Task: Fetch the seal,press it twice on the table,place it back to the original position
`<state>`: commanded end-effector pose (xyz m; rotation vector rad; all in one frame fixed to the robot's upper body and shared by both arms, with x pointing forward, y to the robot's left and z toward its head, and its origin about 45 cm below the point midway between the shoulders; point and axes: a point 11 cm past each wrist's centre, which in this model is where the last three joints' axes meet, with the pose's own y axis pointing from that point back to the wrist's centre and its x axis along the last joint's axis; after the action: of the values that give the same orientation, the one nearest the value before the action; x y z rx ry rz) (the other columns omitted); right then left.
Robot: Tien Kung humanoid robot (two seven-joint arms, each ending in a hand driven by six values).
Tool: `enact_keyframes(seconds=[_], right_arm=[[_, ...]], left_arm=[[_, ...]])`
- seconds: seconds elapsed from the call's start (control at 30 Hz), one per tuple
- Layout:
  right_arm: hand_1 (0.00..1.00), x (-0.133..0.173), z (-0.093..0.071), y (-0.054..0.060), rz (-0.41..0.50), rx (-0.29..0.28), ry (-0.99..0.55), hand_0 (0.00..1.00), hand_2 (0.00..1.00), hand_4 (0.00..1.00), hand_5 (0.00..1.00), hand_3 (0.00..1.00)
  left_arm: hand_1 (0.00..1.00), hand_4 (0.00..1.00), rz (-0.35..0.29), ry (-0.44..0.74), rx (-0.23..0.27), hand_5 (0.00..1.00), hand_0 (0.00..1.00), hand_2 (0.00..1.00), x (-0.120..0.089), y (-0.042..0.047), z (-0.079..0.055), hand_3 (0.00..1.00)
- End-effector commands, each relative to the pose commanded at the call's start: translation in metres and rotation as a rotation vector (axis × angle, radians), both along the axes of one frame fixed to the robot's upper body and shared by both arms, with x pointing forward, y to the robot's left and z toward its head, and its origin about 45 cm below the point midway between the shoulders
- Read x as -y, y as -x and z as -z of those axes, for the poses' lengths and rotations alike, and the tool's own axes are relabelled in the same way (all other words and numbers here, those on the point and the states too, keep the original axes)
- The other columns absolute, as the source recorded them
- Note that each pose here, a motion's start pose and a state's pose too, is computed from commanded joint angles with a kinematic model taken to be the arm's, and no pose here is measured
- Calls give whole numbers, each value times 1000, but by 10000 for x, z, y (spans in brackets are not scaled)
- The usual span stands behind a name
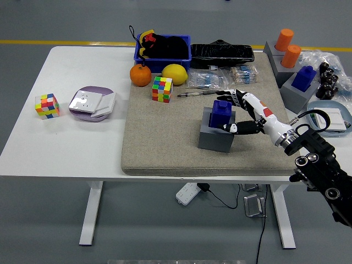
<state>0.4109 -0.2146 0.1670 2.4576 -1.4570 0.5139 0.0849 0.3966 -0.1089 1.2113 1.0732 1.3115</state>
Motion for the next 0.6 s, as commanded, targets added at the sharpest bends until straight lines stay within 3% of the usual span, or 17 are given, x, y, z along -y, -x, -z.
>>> enact_keyframes(seconds=[0.03, 0.07, 0.23, 0.27, 0.43, 0.47, 0.6], right_arm=[[815, -2, 1, 1, -2, -1, -1, 829, 815, 985, 2, 852], [886, -5, 1, 3, -4, -2, -2, 889, 880, 998, 152, 904], [886, 7, 4, 8, -7, -6, 4, 889, 880, 998, 152, 904], [941, 21, 3, 7, -5, -6, 5, 944, 941, 998, 292, 971], [941, 102, -7, 2, 10, -11, 3, 944, 941, 998, 292, 971], [991, 122, -9, 3, 13, -12, 3, 998, 981, 998, 440, 998], [991, 191, -29, 3, 17, -21, 9, 998, 981, 998, 440, 998]], left_arm=[[816, 801, 0, 0, 0, 418, 816, 789, 0, 1, 0, 836], [816, 802, -1, 0, 0, 420, 816, 789, 1, 2, 1, 837], [816, 802, -1, 1, 0, 420, 816, 789, 5, 3, 2, 837], [816, 802, -2, 2, 0, 420, 816, 789, 5, 3, 2, 837], [816, 802, -3, 3, -1, 420, 816, 789, 8, 9, 4, 837], [816, 802, -3, 3, -2, 420, 816, 789, 9, 12, 5, 837], [816, 802, -4, 3, 1, 420, 816, 789, 10, 3, 4, 837]])
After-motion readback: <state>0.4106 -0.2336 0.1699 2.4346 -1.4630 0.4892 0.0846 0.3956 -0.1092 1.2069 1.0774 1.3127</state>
